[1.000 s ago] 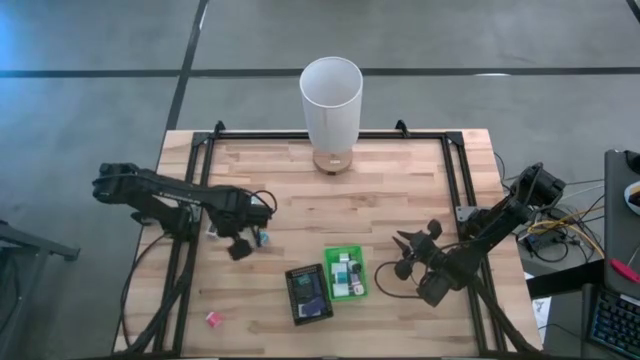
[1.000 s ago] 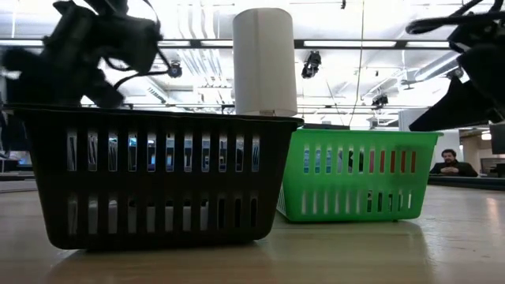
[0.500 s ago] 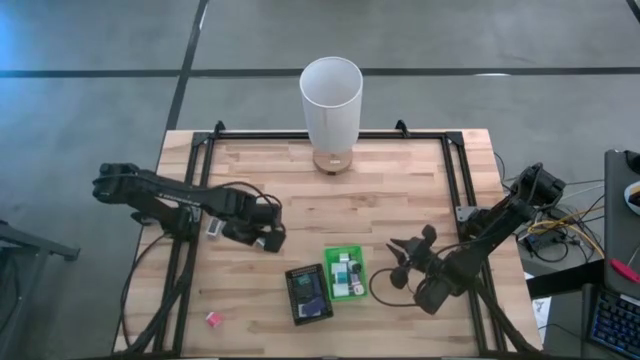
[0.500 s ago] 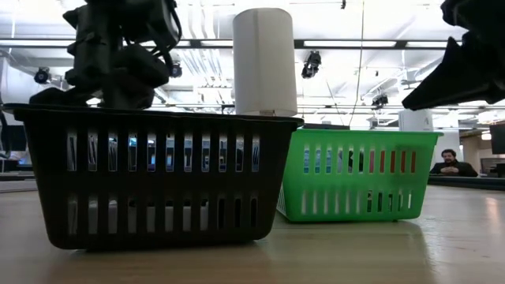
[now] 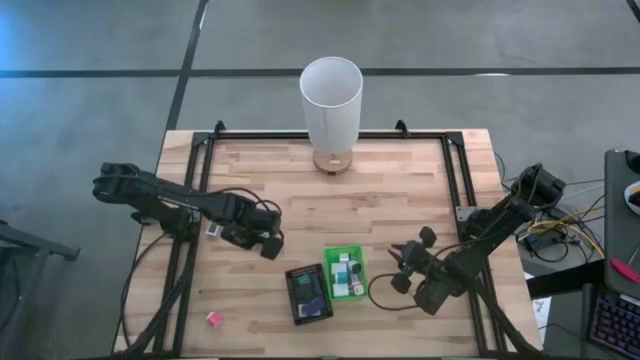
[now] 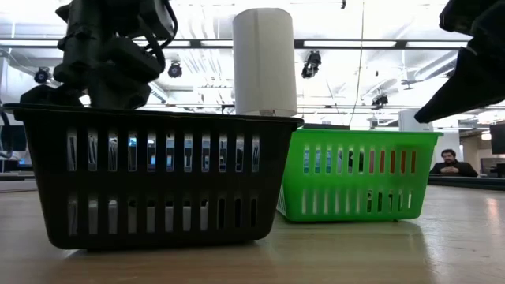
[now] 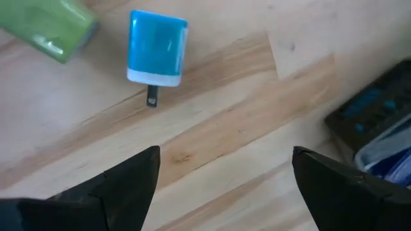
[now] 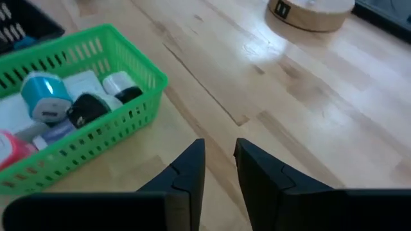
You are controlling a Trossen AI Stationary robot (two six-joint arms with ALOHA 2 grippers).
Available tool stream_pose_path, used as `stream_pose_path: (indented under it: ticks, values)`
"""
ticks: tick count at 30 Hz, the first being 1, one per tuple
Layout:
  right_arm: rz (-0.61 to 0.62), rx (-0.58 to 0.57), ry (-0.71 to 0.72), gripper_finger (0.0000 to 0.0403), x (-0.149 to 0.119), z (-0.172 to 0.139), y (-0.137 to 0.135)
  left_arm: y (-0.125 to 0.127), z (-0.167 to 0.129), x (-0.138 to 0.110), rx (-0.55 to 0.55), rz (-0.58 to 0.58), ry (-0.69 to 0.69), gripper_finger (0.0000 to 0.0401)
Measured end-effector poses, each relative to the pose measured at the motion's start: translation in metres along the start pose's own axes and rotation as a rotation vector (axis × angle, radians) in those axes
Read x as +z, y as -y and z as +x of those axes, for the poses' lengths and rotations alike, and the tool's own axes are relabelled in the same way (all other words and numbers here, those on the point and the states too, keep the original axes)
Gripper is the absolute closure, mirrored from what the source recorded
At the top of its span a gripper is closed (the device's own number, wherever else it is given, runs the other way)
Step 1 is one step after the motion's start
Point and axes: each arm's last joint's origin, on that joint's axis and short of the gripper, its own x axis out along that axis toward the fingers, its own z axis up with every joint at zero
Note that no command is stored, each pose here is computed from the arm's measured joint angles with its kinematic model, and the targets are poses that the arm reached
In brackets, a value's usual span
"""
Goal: Pick & Place Office items
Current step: Put the bottom blue charger adapter into the green bin
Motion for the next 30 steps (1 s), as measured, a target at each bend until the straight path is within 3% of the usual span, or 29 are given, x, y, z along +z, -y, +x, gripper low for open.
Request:
stream_pose_path:
  ticks: [11,18,30]
  values:
    - [-0.156,-0.014,0.038,0.033,0.002,0.0,0.0,0.003,0.003,-0.014,0.016,0.161,0.003,0.0048]
    - [-0.152,-0.061,0.173,0.0334,0.006,0.0,0.001,0.003,0.003,-0.014,0.015,0.31,0.003,0.0048]
    - [-0.175,-0.068,0.188,0.0321,0.006,0.0,0.001,0.004,0.003,-0.013,0.006,0.334,0.01,0.0048]
